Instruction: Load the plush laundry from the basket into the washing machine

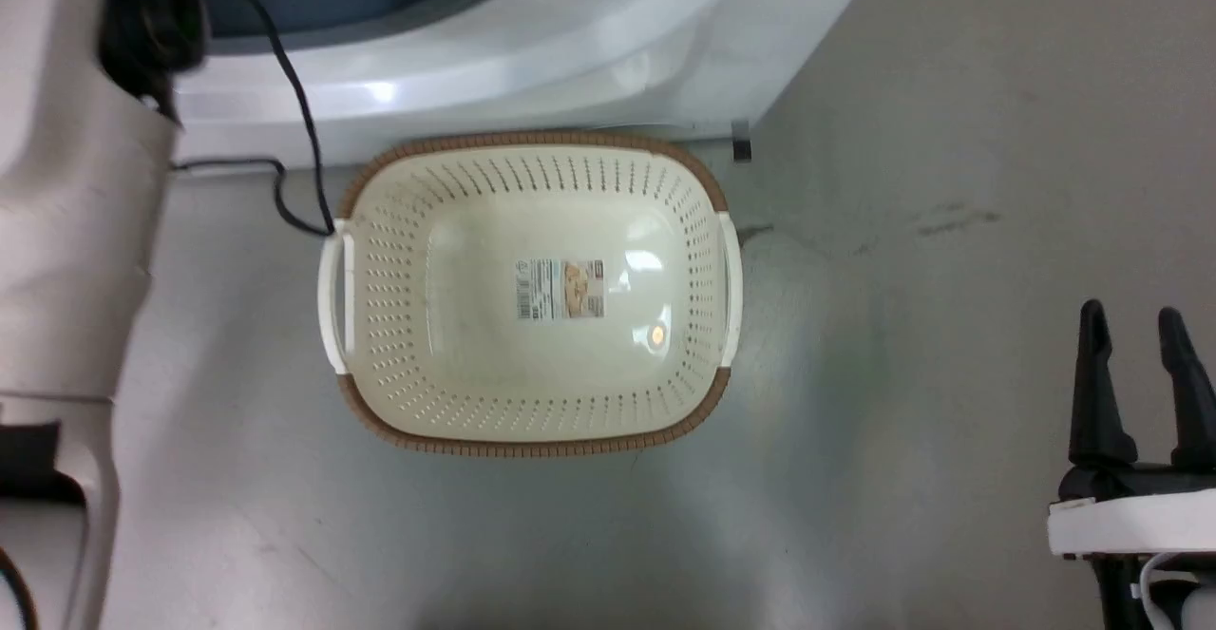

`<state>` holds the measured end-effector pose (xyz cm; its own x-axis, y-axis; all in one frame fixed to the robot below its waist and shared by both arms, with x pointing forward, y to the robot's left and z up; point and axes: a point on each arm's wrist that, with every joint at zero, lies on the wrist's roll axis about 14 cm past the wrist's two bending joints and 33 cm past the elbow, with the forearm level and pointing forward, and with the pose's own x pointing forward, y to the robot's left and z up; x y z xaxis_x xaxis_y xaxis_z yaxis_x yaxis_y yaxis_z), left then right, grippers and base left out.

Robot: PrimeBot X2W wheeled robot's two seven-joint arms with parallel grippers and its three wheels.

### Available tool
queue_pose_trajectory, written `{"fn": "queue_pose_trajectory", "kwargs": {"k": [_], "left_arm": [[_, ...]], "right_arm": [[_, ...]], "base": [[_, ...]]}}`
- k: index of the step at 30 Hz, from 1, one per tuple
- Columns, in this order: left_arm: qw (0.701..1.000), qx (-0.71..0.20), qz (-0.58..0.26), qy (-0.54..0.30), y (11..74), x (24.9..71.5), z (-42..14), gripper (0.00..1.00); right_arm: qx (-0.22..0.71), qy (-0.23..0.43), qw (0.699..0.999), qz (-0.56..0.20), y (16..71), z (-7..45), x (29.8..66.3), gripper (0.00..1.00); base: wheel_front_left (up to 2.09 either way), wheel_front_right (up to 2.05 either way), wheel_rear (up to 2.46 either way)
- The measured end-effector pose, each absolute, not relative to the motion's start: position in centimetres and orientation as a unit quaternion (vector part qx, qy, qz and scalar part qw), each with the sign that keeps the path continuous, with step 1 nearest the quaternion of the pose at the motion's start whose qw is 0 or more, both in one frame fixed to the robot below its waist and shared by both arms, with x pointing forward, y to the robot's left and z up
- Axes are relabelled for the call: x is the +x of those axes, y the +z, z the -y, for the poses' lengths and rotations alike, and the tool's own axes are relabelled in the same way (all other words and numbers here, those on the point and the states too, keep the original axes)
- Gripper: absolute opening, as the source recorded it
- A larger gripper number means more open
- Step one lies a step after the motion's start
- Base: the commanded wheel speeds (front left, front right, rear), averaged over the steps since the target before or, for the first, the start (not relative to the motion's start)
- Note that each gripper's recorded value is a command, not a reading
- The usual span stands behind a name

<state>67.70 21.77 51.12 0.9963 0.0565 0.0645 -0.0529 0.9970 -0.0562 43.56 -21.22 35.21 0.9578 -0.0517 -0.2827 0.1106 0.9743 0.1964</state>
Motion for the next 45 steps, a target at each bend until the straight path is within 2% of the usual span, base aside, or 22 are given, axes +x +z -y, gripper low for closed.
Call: {"fn": "queue_pose_trajectory", "kwargs": {"k": [13, 22, 23, 24, 36, 45], "left_arm": [[0.998, -0.017, 0.042, 0.038, 49.0, 73.4, -22.2, 0.00], [0.998, -0.013, 0.025, 0.056, 46.7, 75.0, -22.7, 0.00], [0.998, -0.015, 0.023, 0.060, 46.5, 75.0, -22.8, 0.15], [0.998, -0.014, 0.021, 0.061, 46.3, 75.1, -22.9, 1.00], [0.998, -0.021, 0.033, 0.039, 47.9, 74.8, -21.9, 1.00], [0.999, -0.025, 0.023, 0.013, 48.3, 72.1, -20.8, 1.00]], "right_arm": [[0.091, -0.056, 0.980, -0.170, 32.0, 22.6, 43.7, 1.00], [0.084, -0.063, 0.977, -0.188, 30.4, 23.1, 43.4, 1.00], [0.084, -0.063, 0.976, -0.189, 30.3, 23.1, 43.4, 1.00], [0.085, -0.063, 0.976, -0.190, 30.2, 23.1, 43.4, 1.00], [0.091, -0.053, 0.979, -0.173, 31.4, 22.5, 44.1, 1.00], [0.093, -0.036, 0.985, -0.140, 34.0, 21.8, 45.5, 1.00]], "base": [[0.00, 0.00, 0.00], [0.00, 0.00, 0.00], [0.00, 0.00, 0.00], [0.00, 0.00, 0.00], [0.00, 0.00, 0.00], [0.00, 0.00, 0.00]]}}
